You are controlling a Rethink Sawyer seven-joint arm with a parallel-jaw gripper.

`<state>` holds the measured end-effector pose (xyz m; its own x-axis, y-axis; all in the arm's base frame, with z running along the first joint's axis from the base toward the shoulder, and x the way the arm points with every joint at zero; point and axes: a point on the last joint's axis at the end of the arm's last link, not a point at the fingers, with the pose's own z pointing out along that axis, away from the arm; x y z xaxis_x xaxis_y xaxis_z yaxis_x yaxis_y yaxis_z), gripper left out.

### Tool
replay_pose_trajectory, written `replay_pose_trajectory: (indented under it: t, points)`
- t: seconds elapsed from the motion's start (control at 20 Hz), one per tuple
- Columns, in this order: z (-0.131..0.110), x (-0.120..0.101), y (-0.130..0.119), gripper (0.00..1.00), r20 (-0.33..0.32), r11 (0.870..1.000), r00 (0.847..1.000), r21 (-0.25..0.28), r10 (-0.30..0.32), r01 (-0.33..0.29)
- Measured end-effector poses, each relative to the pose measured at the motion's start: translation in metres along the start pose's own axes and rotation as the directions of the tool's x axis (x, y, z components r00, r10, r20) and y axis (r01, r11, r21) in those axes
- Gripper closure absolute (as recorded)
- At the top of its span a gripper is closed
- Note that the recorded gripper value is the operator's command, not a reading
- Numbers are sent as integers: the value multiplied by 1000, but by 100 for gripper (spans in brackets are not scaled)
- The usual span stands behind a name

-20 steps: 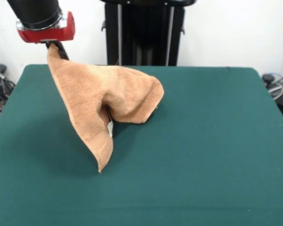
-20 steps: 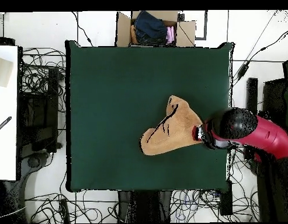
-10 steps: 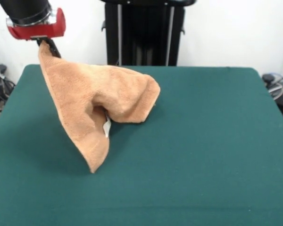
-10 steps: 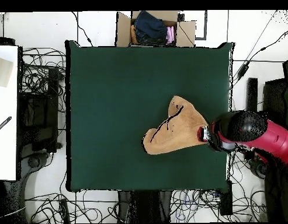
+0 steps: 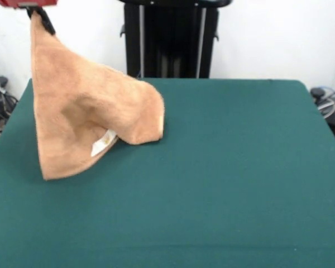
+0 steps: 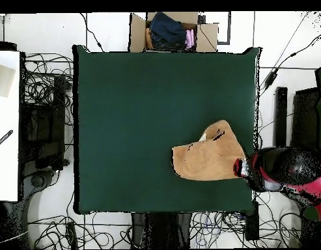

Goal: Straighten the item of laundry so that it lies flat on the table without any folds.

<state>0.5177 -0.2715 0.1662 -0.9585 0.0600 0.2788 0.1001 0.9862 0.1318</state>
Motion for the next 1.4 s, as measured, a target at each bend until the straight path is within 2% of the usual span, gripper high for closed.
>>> replay_pose_trajectory:
  t: [0.45,0.65,0.8,1.05,1.4]
  points:
    - [-27,61,-4,100,-1,998,999,31,52,-52]
    - [-22,76,-4,100,5,998,998,31,63,-63]
    - [-7,88,-4,100,36,997,997,28,70,-71]
    - [7,92,5,100,69,998,996,22,53,-54]
    - [13,94,16,100,61,1000,998,7,28,-29]
